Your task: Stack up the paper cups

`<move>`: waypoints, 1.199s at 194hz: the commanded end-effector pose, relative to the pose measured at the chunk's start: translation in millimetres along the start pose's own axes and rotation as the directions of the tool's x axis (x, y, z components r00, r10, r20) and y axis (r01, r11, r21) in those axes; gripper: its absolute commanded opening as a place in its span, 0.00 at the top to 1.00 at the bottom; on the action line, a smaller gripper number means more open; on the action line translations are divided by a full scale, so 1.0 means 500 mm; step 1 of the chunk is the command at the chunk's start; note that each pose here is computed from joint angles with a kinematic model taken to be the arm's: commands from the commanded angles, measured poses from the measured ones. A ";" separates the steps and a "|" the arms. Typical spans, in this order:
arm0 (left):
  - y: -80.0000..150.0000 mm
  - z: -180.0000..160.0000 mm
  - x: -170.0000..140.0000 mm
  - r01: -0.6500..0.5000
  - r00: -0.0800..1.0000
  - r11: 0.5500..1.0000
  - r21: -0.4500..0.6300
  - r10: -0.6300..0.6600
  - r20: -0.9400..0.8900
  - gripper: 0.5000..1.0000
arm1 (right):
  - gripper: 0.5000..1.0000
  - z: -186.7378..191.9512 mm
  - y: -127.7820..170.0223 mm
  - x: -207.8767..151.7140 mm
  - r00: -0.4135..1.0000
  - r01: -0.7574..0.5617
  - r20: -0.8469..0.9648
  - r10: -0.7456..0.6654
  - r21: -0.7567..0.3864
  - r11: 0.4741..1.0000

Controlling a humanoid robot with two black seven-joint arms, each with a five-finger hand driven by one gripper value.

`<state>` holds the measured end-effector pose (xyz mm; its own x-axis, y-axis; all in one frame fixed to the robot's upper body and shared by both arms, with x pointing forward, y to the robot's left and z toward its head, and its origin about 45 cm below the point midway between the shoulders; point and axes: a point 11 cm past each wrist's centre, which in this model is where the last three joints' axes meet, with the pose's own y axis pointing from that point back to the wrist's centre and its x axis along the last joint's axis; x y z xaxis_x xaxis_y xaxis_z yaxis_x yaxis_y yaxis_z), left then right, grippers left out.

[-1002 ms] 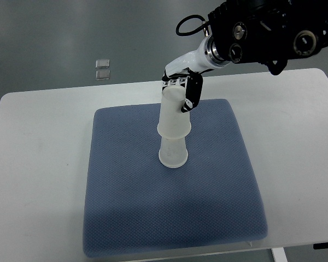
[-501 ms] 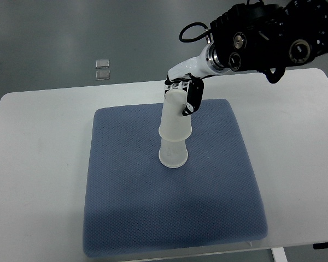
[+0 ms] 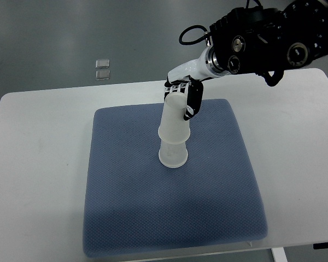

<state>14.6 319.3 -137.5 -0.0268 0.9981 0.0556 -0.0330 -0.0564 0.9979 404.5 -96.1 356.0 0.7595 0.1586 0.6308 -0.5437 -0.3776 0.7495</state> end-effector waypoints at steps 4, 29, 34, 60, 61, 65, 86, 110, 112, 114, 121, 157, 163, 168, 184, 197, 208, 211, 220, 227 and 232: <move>0.000 0.000 0.002 -0.002 1.000 1.000 0.000 0.002 -0.001 0.00 | 0.39 0.001 0.000 0.000 1.000 -0.001 0.000 0.001 -0.002 1.000; 0.000 -0.002 0.002 -0.004 1.000 1.000 0.001 0.004 -0.002 0.00 | 0.35 0.001 0.000 -0.001 1.000 0.002 0.000 -0.002 -0.002 1.000; 0.000 0.000 0.002 -0.002 1.000 1.000 0.000 0.002 -0.001 0.00 | 0.35 0.001 0.000 -0.001 1.000 0.002 0.000 -0.002 -0.002 1.000; 0.000 -0.002 0.002 -0.004 1.000 1.000 0.001 0.004 0.000 0.00 | 0.32 0.001 0.000 -0.001 1.000 0.002 0.000 -0.002 0.000 1.000; 0.000 -0.002 0.002 -0.004 1.000 1.000 0.001 0.004 0.000 0.00 | 0.32 0.001 0.000 -0.001 1.000 0.002 0.000 -0.002 0.000 1.000; 0.000 0.000 0.002 -0.004 1.000 1.000 0.000 0.004 0.000 0.00 | 0.32 0.001 0.000 -0.001 1.000 0.002 0.000 -0.002 -0.002 1.000; 0.000 0.000 0.000 0.001 1.000 1.000 0.000 -0.001 0.000 0.00 | 0.31 0.001 0.005 0.007 1.000 -0.009 0.003 0.009 0.001 1.000; 0.000 0.000 -0.001 0.002 1.000 1.000 0.000 -0.002 0.000 0.00 | 0.30 0.012 0.017 0.031 0.998 -0.052 0.046 0.052 0.004 0.999; 0.000 0.000 -0.001 0.002 1.000 1.000 0.000 -0.002 0.000 0.00 | 0.30 0.016 0.018 0.034 0.997 -0.060 0.057 0.060 0.003 0.998; 0.000 0.000 -0.001 0.002 1.000 1.000 0.000 -0.002 0.000 0.00 | 0.30 0.019 0.019 0.037 0.995 -0.067 0.068 0.067 0.002 0.998; 0.000 0.000 -0.001 0.002 1.000 1.000 0.000 -0.002 0.000 0.00 | 0.30 0.035 0.024 0.049 0.988 -0.100 0.115 0.100 -0.004 0.995; 0.000 0.000 -0.005 0.007 1.000 1.000 -0.001 -0.007 0.001 0.00 | 0.30 0.097 0.007 0.063 0.892 -0.270 0.374 0.252 -0.004 0.963; 0.000 0.000 -0.006 0.008 1.000 1.000 -0.001 -0.008 0.001 0.00 | 0.30 0.102 0.004 0.063 0.870 -0.293 0.415 0.267 -0.002 0.956; 0.000 0.000 -0.006 0.008 1.000 1.000 -0.001 -0.008 0.001 0.00 | 0.30 0.115 -0.002 0.062 0.831 -0.325 0.477 0.286 -0.001 0.946; 0.000 0.000 -0.006 0.008 1.000 1.000 -0.001 -0.008 0.001 0.00 | 0.30 0.143 -0.010 0.062 0.725 -0.399 0.610 0.319 -0.005 0.917; 0.000 0.000 -0.006 0.008 1.000 1.000 -0.001 -0.008 0.001 0.00 | 0.30 0.162 -0.022 0.059 0.619 -0.449 0.715 0.325 -0.018 0.893; 0.000 0.000 -0.005 0.007 1.000 1.000 -0.001 -0.007 0.001 0.00 | 0.30 0.185 -0.034 0.055 0.487 -0.485 0.815 0.316 -0.048 0.873; 0.000 0.000 -0.004 0.005 1.000 1.000 -0.001 -0.005 0.000 0.00 | 0.30 0.190 -0.036 0.054 0.462 -0.491 0.829 0.314 -0.056 0.869; 0.000 0.000 -0.005 0.007 1.000 1.000 -0.001 -0.007 0.001 0.00 | 0.30 0.213 -0.045 0.051 0.360 -0.515 0.882 0.303 -0.083 0.853; 0.000 0.000 -0.005 0.007 1.000 1.000 -0.001 -0.007 0.001 0.00 | 0.30 0.232 -0.055 0.049 0.262 -0.542 0.923 0.281 -0.100 0.834; 0.000 0.000 -0.005 0.007 1.000 1.000 -0.001 -0.007 0.001 0.00 | 0.30 0.245 -0.058 0.047 0.214 -0.557 0.937 0.275 -0.114 0.823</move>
<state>14.8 316.7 -137.6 -0.0259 0.9985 0.0483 -0.0335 -0.0492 0.9982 470.7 -172.5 338.7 0.4683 -0.8164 0.3380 -0.8687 -0.3556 0.3448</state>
